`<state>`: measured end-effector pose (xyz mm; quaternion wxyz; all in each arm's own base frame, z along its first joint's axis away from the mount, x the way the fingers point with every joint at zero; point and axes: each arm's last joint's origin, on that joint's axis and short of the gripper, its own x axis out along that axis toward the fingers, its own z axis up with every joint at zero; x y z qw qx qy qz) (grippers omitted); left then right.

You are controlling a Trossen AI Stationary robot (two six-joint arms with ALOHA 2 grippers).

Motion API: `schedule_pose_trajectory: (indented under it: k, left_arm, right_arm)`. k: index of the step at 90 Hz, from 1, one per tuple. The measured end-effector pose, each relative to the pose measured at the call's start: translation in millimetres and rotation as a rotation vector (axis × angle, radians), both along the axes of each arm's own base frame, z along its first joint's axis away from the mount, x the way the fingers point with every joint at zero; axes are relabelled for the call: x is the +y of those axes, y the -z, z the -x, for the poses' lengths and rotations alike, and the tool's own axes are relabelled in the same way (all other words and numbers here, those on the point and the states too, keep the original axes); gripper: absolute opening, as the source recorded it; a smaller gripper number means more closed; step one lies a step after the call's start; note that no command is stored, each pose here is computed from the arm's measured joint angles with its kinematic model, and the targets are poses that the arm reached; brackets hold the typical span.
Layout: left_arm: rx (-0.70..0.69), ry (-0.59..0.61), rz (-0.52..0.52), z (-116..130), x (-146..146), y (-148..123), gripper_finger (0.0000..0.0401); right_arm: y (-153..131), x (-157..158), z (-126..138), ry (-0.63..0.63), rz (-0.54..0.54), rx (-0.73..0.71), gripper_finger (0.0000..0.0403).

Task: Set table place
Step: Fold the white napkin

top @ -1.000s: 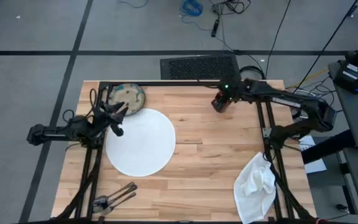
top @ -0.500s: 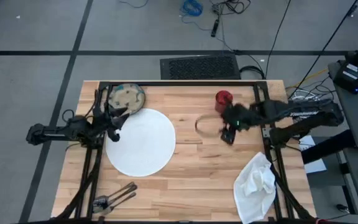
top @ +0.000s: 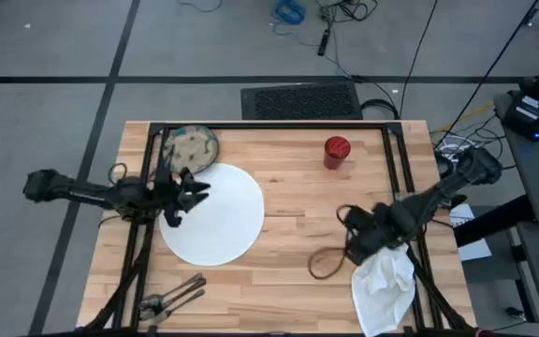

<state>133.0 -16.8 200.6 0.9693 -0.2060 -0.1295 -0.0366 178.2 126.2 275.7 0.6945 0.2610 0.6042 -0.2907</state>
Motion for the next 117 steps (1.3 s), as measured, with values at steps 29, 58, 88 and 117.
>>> schedule_pose_trajectory:
  k: [29, 58, 88, 117]
  left_arm:
    - [-0.068, 0.103, -0.079, -29.3, -27.2, -11.9, 0.0145]
    - [0.018, 0.09, -0.155, -56.6, -36.8, -9.3, 0.0145]
    - [0.042, 0.035, -0.141, -59.2, -35.7, -6.5, 0.0145]
    - [0.059, 0.005, -0.19, -59.6, -35.2, -4.9, 0.0145]
  right_arm:
    - [24.9, 8.6, 29.5, 0.234, 0.031, 0.209, 0.0192]
    - [84.2, -0.1, 33.6, 0.337, -0.107, 0.292, 0.0192]
    - [88.5, -2.5, 34.6, 0.32, -0.103, 0.299, 0.0176]
    - [89.2, 5.6, 27.1, 0.166, -0.233, 0.264, 0.0019]
